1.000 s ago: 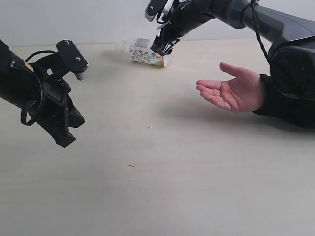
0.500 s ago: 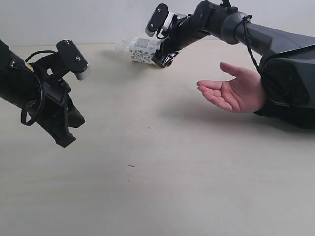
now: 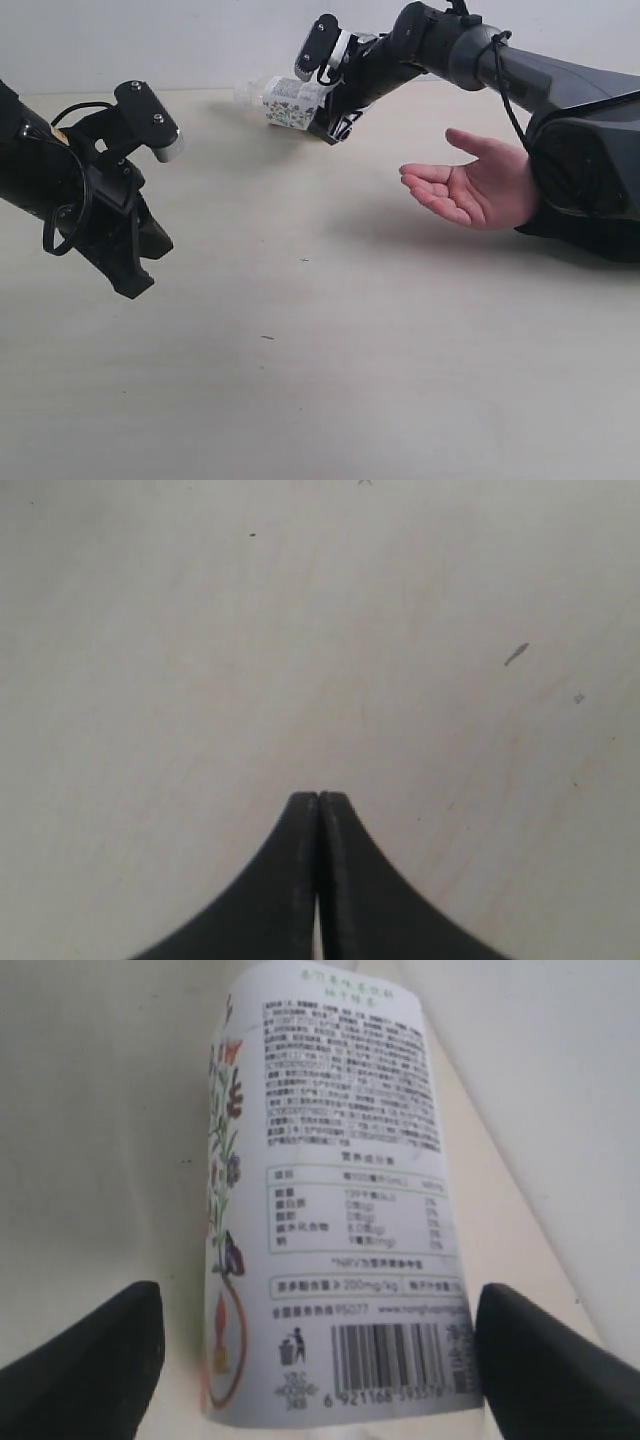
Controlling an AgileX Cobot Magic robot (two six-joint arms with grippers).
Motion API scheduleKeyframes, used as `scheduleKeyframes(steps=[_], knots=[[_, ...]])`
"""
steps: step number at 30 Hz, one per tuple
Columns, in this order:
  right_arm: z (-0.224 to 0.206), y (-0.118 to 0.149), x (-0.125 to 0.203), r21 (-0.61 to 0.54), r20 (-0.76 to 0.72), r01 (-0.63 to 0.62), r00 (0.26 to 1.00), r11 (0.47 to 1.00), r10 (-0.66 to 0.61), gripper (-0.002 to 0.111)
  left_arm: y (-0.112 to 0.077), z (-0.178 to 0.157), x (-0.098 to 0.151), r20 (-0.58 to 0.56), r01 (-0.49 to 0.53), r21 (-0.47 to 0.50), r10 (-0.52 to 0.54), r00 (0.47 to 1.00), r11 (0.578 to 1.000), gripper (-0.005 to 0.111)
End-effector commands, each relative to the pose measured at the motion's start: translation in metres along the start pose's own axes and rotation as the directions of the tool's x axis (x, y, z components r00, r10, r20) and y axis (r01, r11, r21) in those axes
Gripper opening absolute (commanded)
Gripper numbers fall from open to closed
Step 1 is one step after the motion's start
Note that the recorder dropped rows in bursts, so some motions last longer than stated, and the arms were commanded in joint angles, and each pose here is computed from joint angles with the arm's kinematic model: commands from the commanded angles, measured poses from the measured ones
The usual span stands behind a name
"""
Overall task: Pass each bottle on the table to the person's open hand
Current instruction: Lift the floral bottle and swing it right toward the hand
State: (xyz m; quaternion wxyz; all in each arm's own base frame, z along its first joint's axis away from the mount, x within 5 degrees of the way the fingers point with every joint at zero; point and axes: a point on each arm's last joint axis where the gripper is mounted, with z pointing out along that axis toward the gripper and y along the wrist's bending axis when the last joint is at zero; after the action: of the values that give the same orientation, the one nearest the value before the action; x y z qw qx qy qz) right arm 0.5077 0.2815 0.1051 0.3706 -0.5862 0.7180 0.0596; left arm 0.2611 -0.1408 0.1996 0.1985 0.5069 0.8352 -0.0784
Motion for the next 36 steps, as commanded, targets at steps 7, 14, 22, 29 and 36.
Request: scheduleKeyframes(steps=[7,14,22,29,36], knots=[[0.004,-0.001,0.004,0.011,0.005,0.006,1.0,1.0,-0.006,0.062,0.001,-0.002,0.0,0.021,0.022,-0.011,-0.022,1.0,1.0,0.0],[0.004,-0.007,0.001,0.081,0.04,-0.059,0.998,0.995,0.056,0.041,0.001,-0.002,0.0,0.022,0.022,-0.013,-0.022,1.0,1.0,0.0],[0.004,-0.008,0.001,0.083,0.041,-0.06,0.998,0.995,0.057,0.0,0.002,-0.002,-0.001,0.025,0.023,-0.016,-0.023,0.999,1.0,0.0],[-0.034,-0.013,-0.027,0.018,0.045,-0.071,0.997,0.997,0.07,0.0,0.002,-0.002,-0.001,0.025,0.023,-0.016,-0.023,0.999,1.0,0.0],[-0.056,-0.019,-0.04,0.012,0.032,-0.111,0.993,0.994,0.11,0.0,0.002,-0.002,-0.001,0.025,0.023,-0.016,-0.023,0.999,1.0,0.0]])
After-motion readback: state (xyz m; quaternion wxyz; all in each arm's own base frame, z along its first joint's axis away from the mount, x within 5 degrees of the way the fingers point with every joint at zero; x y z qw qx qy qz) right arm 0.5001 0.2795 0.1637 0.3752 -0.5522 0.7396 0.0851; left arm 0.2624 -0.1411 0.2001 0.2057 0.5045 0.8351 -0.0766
